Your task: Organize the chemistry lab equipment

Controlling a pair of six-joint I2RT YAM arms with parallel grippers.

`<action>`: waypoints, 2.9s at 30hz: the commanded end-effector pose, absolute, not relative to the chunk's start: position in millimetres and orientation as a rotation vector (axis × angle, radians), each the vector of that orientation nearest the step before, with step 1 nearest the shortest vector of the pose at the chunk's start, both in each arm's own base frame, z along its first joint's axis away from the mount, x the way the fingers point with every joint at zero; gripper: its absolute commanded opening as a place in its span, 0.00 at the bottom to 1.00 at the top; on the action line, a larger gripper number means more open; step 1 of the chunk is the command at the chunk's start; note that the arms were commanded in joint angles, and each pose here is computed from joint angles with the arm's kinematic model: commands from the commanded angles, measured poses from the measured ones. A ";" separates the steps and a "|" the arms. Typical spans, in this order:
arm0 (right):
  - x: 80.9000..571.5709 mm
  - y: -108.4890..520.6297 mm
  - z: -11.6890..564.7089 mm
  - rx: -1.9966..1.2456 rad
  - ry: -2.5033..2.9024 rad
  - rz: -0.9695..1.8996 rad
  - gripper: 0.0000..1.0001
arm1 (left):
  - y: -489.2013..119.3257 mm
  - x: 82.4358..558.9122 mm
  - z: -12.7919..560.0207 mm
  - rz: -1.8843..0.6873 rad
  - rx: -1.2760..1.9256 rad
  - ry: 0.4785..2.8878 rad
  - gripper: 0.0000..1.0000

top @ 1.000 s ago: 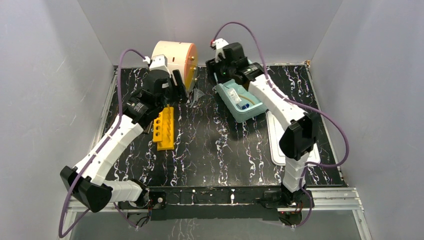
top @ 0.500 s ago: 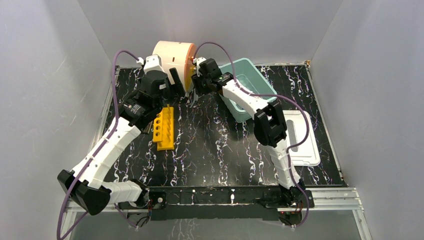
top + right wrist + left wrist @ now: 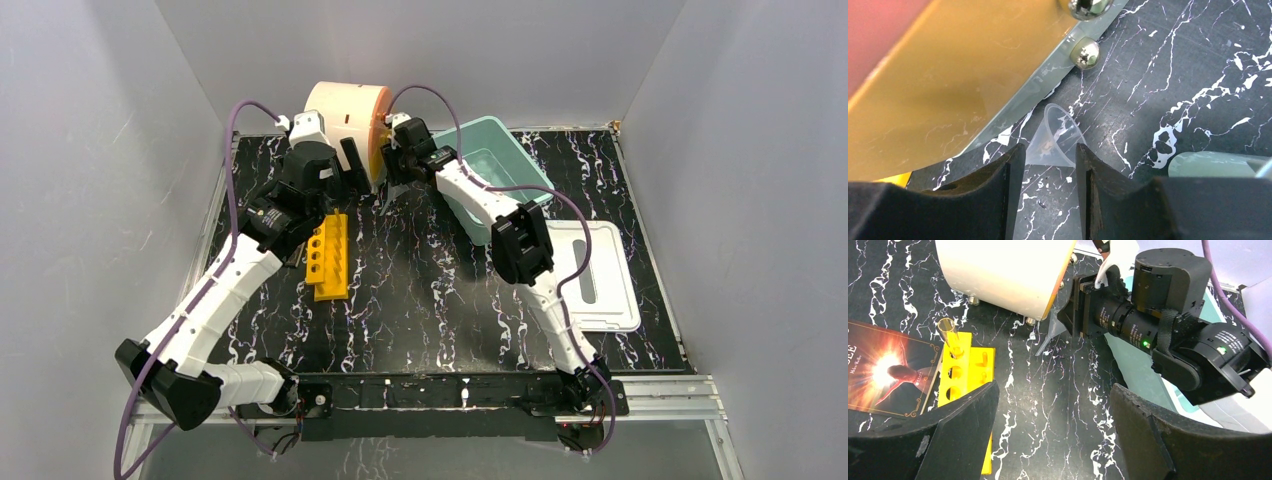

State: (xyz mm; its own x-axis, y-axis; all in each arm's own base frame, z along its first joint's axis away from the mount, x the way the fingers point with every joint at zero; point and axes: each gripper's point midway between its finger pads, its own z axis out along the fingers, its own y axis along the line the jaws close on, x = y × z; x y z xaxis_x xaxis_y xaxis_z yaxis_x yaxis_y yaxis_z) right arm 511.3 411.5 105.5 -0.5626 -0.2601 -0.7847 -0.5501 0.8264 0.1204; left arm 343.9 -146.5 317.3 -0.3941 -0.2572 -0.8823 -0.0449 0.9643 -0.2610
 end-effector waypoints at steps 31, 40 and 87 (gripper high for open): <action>473.2 401.6 112.5 -0.609 2.165 0.611 0.19 | -147.9 346.3 313.8 -0.226 -0.200 1.980 0.81; 437.8 397.5 148.2 -0.652 2.147 0.733 0.03 | -153.4 344.2 308.8 -0.271 -0.210 1.995 0.81; 450.9 135.4 147.2 -0.304 2.323 0.028 0.04 | -177.3 338.2 293.2 -0.415 -0.142 2.023 0.82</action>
